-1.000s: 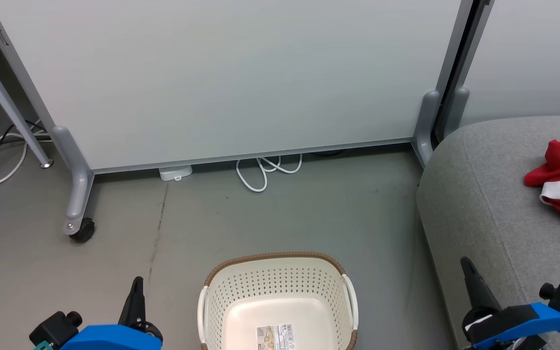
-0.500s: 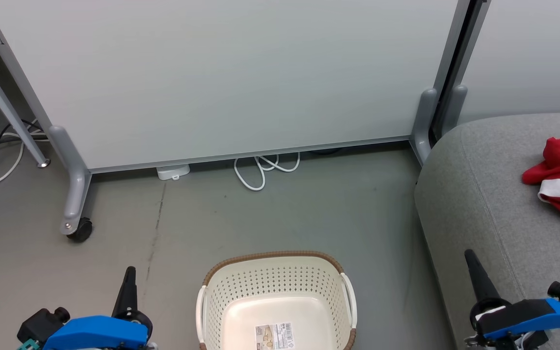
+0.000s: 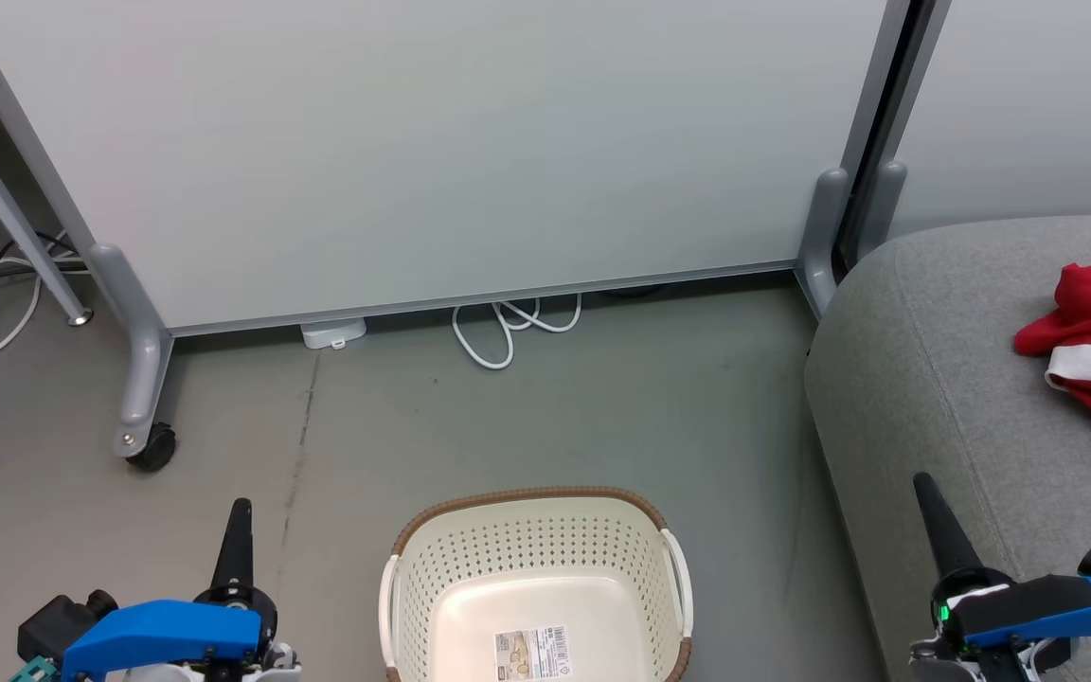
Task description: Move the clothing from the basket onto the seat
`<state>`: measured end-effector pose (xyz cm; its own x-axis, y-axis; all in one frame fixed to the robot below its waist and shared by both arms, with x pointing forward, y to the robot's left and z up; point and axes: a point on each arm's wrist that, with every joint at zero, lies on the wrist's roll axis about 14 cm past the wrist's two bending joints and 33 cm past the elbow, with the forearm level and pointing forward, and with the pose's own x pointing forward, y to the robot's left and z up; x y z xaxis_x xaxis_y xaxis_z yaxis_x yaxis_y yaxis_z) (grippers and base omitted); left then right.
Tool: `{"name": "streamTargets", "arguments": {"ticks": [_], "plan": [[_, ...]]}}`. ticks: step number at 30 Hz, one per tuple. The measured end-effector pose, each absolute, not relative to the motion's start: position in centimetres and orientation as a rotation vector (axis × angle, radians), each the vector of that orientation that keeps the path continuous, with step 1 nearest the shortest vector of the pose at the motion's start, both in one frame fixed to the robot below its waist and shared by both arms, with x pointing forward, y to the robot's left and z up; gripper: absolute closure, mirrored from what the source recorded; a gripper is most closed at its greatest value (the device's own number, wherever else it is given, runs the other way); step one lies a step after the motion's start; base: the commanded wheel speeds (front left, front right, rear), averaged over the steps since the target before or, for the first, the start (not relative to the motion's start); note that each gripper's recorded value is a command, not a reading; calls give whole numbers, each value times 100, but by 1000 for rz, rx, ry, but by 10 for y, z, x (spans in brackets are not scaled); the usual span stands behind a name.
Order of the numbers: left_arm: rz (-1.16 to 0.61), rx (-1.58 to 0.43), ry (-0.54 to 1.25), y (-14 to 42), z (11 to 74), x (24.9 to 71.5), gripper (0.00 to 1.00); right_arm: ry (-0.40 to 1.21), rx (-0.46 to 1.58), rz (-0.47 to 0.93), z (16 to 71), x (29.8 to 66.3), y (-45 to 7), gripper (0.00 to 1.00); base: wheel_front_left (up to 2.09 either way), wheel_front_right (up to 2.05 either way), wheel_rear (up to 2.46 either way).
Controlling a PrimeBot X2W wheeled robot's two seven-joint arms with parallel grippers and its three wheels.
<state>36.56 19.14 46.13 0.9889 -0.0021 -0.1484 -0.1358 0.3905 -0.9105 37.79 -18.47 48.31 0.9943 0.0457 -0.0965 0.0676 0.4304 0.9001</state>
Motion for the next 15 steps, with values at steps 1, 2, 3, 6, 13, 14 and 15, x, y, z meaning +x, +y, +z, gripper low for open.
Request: {"name": "streamTargets", "arguments": {"ticks": [1, 2, 3, 6, 13, 14, 15], "plan": [[87, -1177, 129, 192, 462, 366, 100, 109, 1136, -15, 484, 378, -185, 100, 0, 0, 0], [87, -1187, 128, 192, 463, 366, 100, 109, 1145, -14, 484, 379, -185, 100, 0, 0, 0], [85, -1197, 127, 192, 463, 367, 100, 107, 1153, -13, 484, 379, -185, 100, 0, 0, 0], [83, -1221, 119, 193, 466, 368, 100, 101, 1184, -14, 486, 380, -186, 100, 0, 0, 0], [76, -1280, 103, 194, 472, 372, 100, 85, 1248, -14, 489, 381, -188, 100, 0, 0, 0], [74, -1287, 99, 194, 473, 372, 100, 83, 1257, -14, 490, 382, -188, 100, 0, 0, 0], [73, -1294, 97, 194, 474, 373, 100, 81, 1265, -14, 490, 382, -189, 100, 0, 0, 0]]}}
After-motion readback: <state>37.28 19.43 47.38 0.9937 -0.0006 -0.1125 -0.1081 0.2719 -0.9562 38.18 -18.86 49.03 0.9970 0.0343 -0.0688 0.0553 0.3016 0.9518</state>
